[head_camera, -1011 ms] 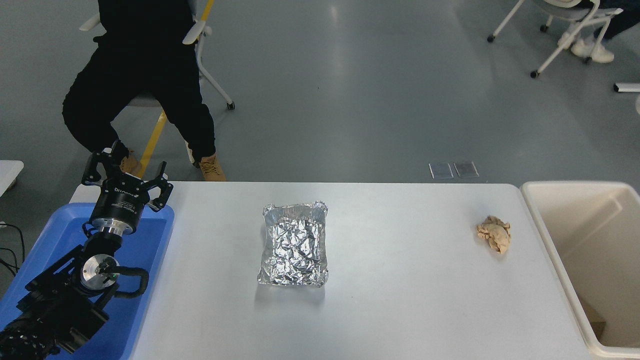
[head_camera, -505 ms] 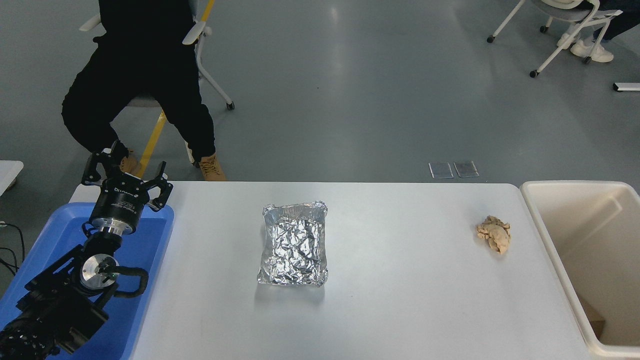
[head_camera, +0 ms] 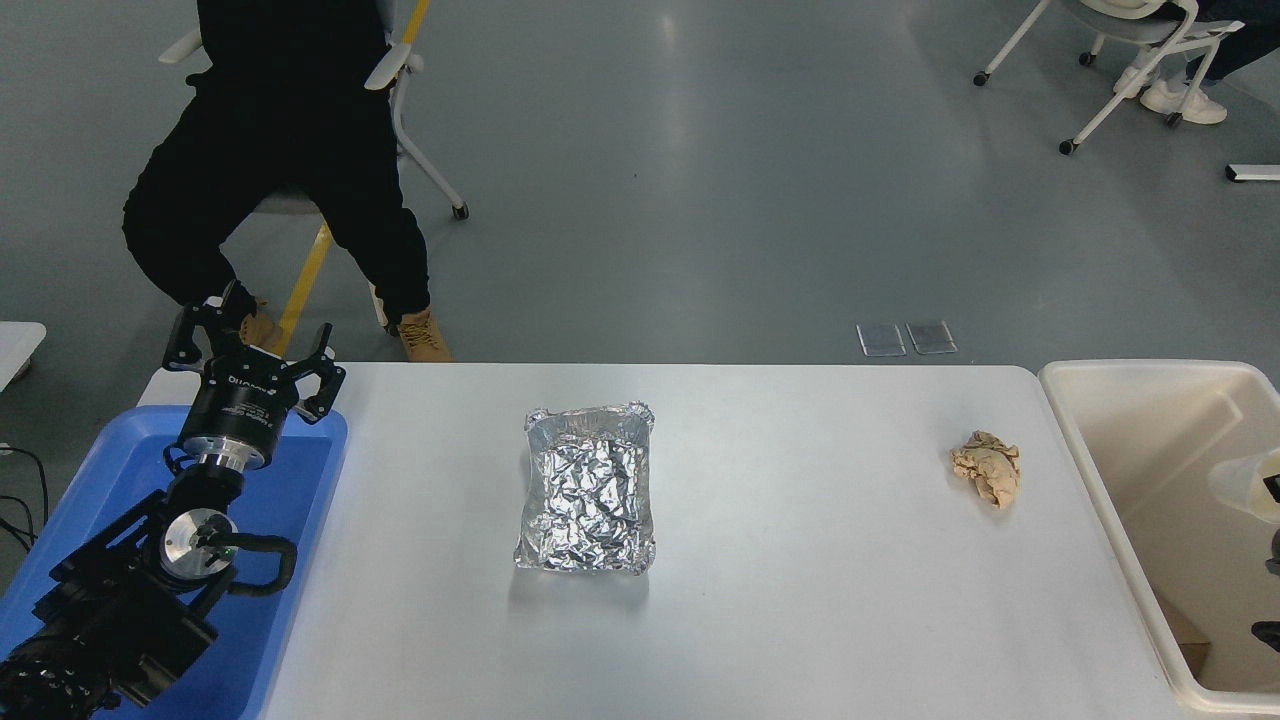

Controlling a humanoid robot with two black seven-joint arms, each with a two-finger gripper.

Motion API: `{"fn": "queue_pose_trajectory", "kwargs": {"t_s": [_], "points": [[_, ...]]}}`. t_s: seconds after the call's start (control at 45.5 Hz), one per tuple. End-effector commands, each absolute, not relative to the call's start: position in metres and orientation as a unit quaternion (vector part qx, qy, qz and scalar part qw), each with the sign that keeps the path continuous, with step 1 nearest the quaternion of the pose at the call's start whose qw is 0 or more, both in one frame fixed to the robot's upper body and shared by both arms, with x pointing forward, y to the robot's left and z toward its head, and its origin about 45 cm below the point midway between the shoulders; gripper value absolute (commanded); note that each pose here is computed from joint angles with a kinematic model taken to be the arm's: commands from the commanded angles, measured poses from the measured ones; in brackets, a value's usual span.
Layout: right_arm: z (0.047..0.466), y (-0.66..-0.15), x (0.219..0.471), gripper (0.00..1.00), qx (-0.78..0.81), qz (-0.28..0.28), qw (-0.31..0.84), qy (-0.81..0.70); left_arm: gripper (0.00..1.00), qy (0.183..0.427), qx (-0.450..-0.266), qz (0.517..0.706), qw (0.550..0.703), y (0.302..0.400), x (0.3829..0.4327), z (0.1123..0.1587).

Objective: Pick up paper cup place in dustbin

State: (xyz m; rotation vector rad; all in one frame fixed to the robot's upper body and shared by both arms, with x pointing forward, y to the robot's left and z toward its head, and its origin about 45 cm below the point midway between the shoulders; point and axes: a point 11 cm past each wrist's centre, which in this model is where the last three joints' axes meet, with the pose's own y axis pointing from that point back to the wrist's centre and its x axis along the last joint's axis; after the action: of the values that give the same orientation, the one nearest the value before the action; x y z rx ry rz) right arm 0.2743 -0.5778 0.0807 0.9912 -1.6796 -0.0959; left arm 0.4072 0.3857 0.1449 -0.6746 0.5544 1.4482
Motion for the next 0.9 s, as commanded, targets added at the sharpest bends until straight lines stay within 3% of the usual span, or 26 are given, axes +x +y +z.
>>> {"fn": "queue_pose_trajectory", "kwargs": {"t_s": [0.0, 0.066, 0.088, 0.264, 0.33, 0.637, 0.879], "points": [[0.073, -0.572, 0.27, 0.64, 0.421, -0.049, 0.555, -0.716, 0.99, 0.246, -0.298, 0.641, 0.664, 0.3854, 0.407, 0.1448], [0.073, -0.572, 0.272, 0.96, 0.422, -0.047, 0.556, -0.715, 0.99, 0.245, -0.298, 0.641, 0.663, 0.3858, 0.4069, 0.1445], [0.074, -0.572, 0.273, 1.0, 0.423, -0.047, 0.555, -0.715, 0.99, 0.245, -0.299, 0.641, 0.663, 0.3858, 0.4074, 0.1452], [0.073, -0.57, 0.273, 1.0, 0.43, -0.05, 0.556, -0.709, 0.99, 0.245, -0.299, 0.64, 0.664, 0.3854, 0.4075, 0.1454], [0.081, -0.568, 0.285, 1.0, 0.433, -0.043, 0.548, -0.714, 0.99, 0.245, -0.298, 0.641, 0.664, 0.3857, 0.4074, 0.1451], [0.185, -0.532, 0.399, 1.0, 0.518, 0.054, 0.498, -0.694, 0.99, 0.245, -0.299, 0.64, 0.664, 0.3853, 0.4075, 0.1454], [0.26, -0.46, 0.462, 1.0, 0.609, 0.112, 0.484, -0.618, 0.99, 0.245, -0.299, 0.641, 0.663, 0.3858, 0.4074, 0.1452]]}}
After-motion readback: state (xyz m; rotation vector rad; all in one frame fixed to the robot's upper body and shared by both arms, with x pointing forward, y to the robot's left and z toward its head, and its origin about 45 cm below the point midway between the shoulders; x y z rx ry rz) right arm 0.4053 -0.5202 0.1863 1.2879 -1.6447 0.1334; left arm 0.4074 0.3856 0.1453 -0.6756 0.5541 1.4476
